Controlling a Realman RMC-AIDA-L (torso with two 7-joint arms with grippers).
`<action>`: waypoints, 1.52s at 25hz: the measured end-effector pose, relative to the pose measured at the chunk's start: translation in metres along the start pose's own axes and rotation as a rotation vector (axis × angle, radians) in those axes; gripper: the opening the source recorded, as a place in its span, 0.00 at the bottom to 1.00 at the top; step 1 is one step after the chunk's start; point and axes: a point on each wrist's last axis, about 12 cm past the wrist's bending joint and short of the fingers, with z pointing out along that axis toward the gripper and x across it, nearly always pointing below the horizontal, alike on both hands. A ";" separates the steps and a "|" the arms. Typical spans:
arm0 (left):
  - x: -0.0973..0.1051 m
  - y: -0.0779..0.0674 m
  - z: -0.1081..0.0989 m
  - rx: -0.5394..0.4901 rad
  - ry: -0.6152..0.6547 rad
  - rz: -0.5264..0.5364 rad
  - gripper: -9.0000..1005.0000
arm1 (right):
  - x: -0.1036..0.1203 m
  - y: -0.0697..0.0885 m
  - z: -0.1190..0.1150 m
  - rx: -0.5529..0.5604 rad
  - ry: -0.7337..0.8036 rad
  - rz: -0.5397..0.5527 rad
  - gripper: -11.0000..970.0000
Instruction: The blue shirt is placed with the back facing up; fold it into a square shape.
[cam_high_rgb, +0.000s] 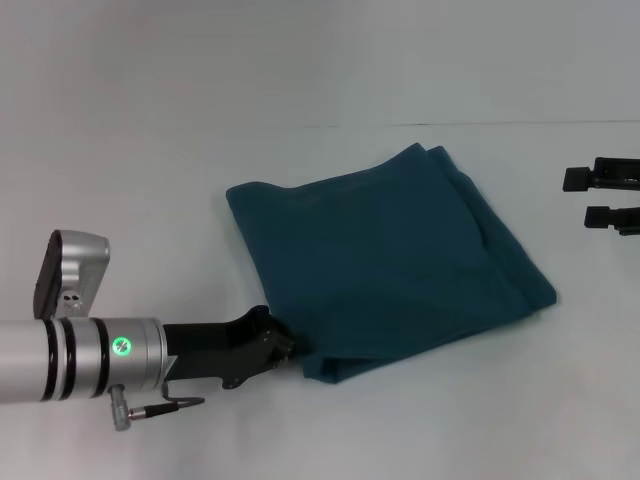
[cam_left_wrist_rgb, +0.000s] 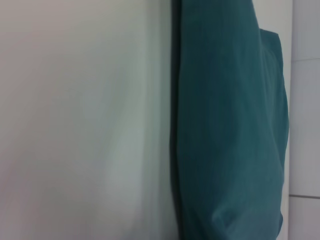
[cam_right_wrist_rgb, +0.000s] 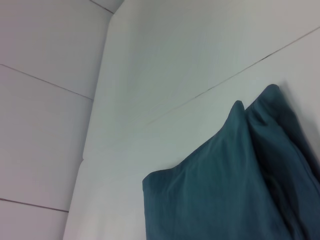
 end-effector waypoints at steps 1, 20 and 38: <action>0.000 0.000 0.000 0.000 0.001 0.000 0.12 | 0.000 0.000 0.000 0.000 0.000 0.001 0.91; -0.015 0.020 -0.053 -0.024 -0.053 -0.006 0.09 | 0.003 -0.004 -0.003 0.001 -0.006 0.010 0.91; -0.021 0.023 -0.089 -0.098 -0.026 0.126 0.17 | 0.005 -0.004 -0.002 -0.001 0.007 0.010 0.91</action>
